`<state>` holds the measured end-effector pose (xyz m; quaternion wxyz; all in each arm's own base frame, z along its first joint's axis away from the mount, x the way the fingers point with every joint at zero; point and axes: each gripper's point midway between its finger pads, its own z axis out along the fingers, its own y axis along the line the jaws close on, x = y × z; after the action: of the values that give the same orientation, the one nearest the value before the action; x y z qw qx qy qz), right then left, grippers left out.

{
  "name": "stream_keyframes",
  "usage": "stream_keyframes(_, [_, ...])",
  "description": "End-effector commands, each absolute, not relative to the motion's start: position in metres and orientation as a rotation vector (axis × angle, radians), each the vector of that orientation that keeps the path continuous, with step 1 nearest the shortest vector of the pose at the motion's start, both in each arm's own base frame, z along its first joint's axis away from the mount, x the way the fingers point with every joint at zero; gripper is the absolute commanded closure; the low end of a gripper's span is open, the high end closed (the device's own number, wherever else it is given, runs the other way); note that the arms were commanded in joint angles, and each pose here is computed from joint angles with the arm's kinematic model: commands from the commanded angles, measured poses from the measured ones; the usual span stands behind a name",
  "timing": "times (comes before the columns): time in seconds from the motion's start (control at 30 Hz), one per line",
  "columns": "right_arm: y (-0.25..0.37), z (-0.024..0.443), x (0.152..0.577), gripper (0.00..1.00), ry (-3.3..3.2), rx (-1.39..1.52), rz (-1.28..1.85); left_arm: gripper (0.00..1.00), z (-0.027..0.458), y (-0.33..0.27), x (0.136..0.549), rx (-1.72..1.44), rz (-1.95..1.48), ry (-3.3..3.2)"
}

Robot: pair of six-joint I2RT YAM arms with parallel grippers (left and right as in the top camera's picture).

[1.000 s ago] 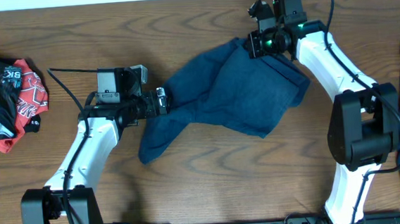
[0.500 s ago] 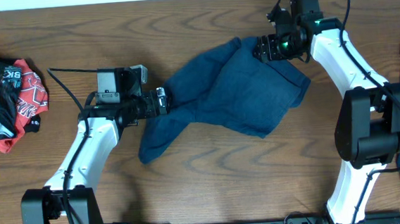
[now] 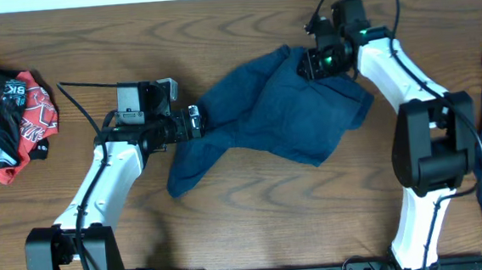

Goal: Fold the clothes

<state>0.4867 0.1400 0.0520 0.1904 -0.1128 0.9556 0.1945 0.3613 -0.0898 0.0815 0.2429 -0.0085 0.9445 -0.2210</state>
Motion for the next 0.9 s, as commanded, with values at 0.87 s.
stream_keyframes(0.87, [0.055, 0.37, 0.426, 0.99, 2.17, -0.182, 0.048, 0.02, 0.086, -0.09, 0.364, -0.023, -0.62, 2.568])
